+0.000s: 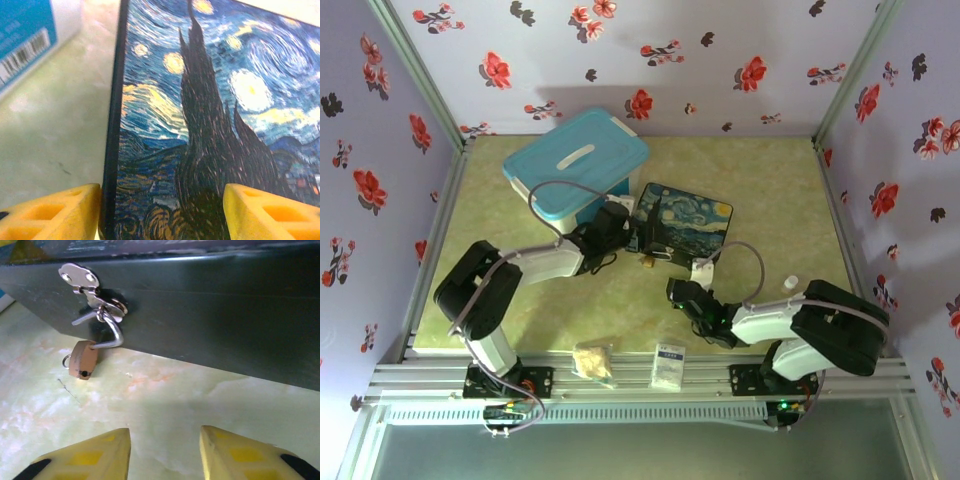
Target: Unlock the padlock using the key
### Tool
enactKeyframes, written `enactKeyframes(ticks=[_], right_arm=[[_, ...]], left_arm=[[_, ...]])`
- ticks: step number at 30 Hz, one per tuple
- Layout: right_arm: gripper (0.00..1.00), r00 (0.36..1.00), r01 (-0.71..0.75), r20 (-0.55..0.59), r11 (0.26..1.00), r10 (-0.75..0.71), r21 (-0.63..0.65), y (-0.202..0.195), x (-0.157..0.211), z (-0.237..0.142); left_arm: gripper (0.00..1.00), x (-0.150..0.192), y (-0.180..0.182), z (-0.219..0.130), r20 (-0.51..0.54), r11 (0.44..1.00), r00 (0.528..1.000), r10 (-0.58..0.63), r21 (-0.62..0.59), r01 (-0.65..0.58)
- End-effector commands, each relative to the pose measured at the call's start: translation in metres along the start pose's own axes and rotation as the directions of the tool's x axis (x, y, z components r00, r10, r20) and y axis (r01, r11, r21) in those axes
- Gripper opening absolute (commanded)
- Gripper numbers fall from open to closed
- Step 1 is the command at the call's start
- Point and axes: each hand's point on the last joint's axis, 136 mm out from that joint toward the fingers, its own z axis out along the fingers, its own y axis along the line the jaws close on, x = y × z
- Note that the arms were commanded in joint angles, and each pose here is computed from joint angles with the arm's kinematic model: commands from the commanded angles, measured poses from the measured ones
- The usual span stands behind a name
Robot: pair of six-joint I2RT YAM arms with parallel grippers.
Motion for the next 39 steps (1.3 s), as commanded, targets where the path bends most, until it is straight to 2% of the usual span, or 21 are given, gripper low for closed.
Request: enactKeyframes(ticks=[1,5,8,10,11,13,15,17,19,23,28,39], right_arm=[[0.46,0.999,-0.012,0.03,0.999,0.011,0.04,-0.015,-0.005,-0.006],[0.54,0.997,-0.054,0.062,0.998,0.051,0.039,-0.024,-0.009,-0.014],[0.6,0.993,-0.089,0.085,0.995,0.085,0.05,-0.033,-0.013,-0.018],[0.61,0.991,-0.102,0.092,0.993,0.096,0.06,-0.038,-0.017,-0.022],[0.61,0.991,-0.102,0.093,0.993,0.096,0.063,-0.04,-0.019,-0.024],[0.61,0.992,-0.102,0.081,0.993,0.097,0.053,-0.041,-0.021,-0.026],[0.61,0.993,-0.11,0.055,0.994,0.108,0.024,-0.042,-0.024,-0.025],[0.61,0.993,-0.116,0.018,0.993,0.116,0.001,-0.044,-0.023,-0.023],[0.6,0.993,-0.121,0.0,0.993,0.121,-0.006,-0.046,-0.024,-0.023],[0.6,0.993,-0.115,0.0,0.993,0.115,-0.02,-0.048,-0.028,-0.027],[0.6,0.991,-0.131,0.021,0.991,0.131,-0.02,-0.053,-0.03,-0.032],[0.6,0.983,-0.167,0.068,0.986,0.169,-0.029,-0.06,-0.036,-0.038]], left_arm=[[0.65,0.01,-0.016,-0.017,-0.008,0.998,0.999,-0.033,0.053,0.034],[0.66,0.008,-0.027,-0.036,0.023,0.992,0.997,-0.076,0.098,0.074],[0.68,0.006,-0.026,-0.057,0.068,0.995,0.995,-0.074,0.076,0.069],[0.63,0.01,-0.023,-0.069,0.09,0.998,0.995,-0.041,0.052,0.036],[0.56,0.015,-0.025,-0.072,0.088,0.998,0.996,-0.022,0.064,0.016],[0.46,0.032,-0.035,-0.071,0.059,0.99,0.998,0.003,0.142,-0.011],[0.44,0.054,-0.054,-0.061,-0.002,0.961,0.999,0.044,0.273,-0.042],[0.44,0.075,-0.065,-0.049,-0.089,0.937,0.99,0.108,0.341,-0.072],[0.51,0.087,-0.07,-0.038,-0.135,0.926,0.981,0.139,0.368,-0.081],[0.63,0.089,-0.073,-0.018,-0.143,0.919,0.976,0.163,0.381,-0.098],[0.64,0.081,-0.08,-0.011,-0.129,0.914,0.974,0.185,0.386,-0.123],[0.66,0.083,-0.071,0.013,-0.195,0.942,0.963,0.185,0.316,-0.117]])
